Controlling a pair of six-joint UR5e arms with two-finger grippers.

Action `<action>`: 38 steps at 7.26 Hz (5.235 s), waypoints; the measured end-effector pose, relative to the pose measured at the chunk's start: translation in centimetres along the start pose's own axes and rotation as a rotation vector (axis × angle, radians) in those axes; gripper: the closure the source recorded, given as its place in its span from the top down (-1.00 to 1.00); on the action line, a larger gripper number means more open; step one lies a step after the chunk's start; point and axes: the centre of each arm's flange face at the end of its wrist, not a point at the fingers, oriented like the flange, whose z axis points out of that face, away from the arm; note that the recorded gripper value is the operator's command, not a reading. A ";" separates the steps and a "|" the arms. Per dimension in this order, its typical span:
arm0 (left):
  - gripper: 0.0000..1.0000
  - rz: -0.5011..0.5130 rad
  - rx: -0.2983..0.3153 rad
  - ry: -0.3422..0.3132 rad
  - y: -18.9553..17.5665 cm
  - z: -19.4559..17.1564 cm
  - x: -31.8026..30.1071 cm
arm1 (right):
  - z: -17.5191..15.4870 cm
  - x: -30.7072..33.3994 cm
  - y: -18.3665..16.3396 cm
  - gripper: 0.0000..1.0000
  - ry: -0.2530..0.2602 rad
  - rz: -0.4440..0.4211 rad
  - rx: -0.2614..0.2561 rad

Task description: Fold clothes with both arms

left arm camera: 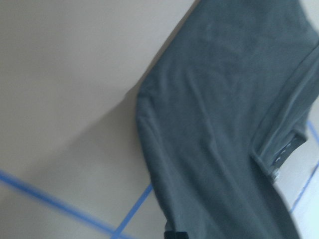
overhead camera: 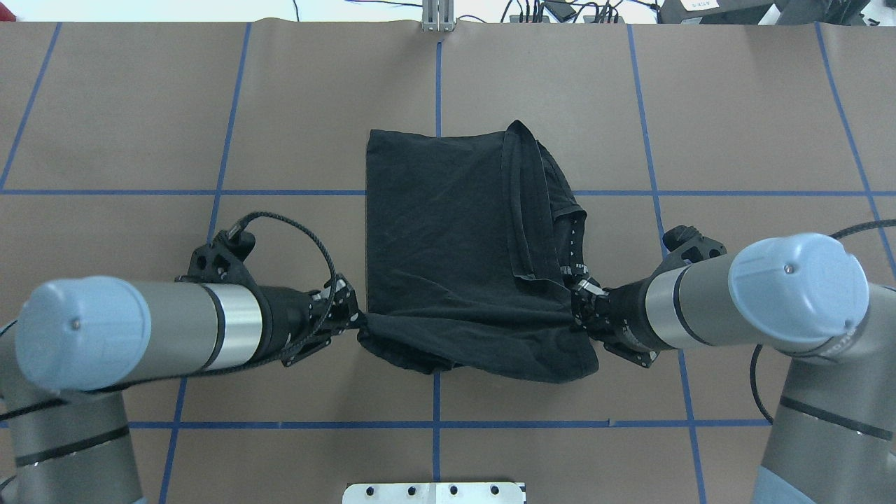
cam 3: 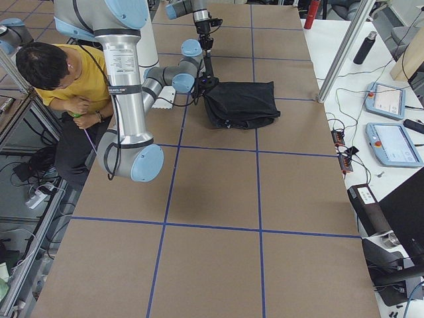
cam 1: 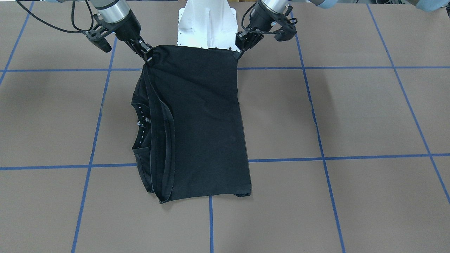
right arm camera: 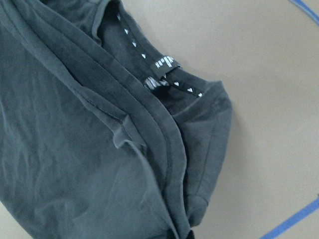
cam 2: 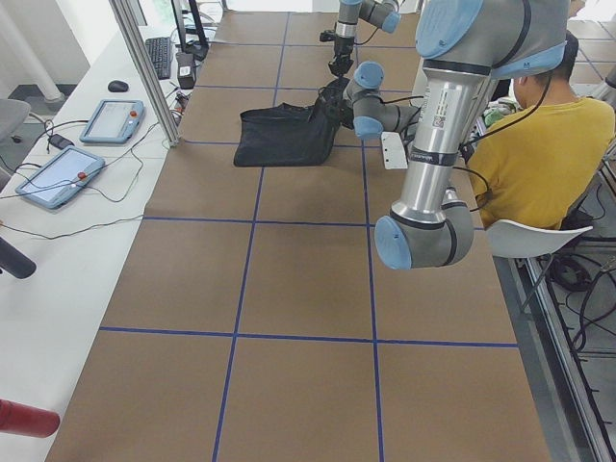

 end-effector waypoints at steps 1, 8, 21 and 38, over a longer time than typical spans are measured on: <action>-1.00 0.013 0.047 0.006 -3.4 0.7 3.0 | 0.6 -2.7 -2.5 -1.00 0.001 0.031 0.004; 1.00 0.174 0.305 -0.053 -25.5 11.9 13.9 | 9.4 -27.1 -21.8 1.00 0.134 -0.027 0.074; 0.99 0.352 0.302 -0.065 -34.0 5.8 14.5 | 17.0 -28.4 -7.8 -1.00 0.109 -0.311 0.165; 1.00 0.387 0.329 -0.114 -34.4 2.6 14.6 | 17.3 -31.6 -4.5 -1.00 0.121 -0.389 0.088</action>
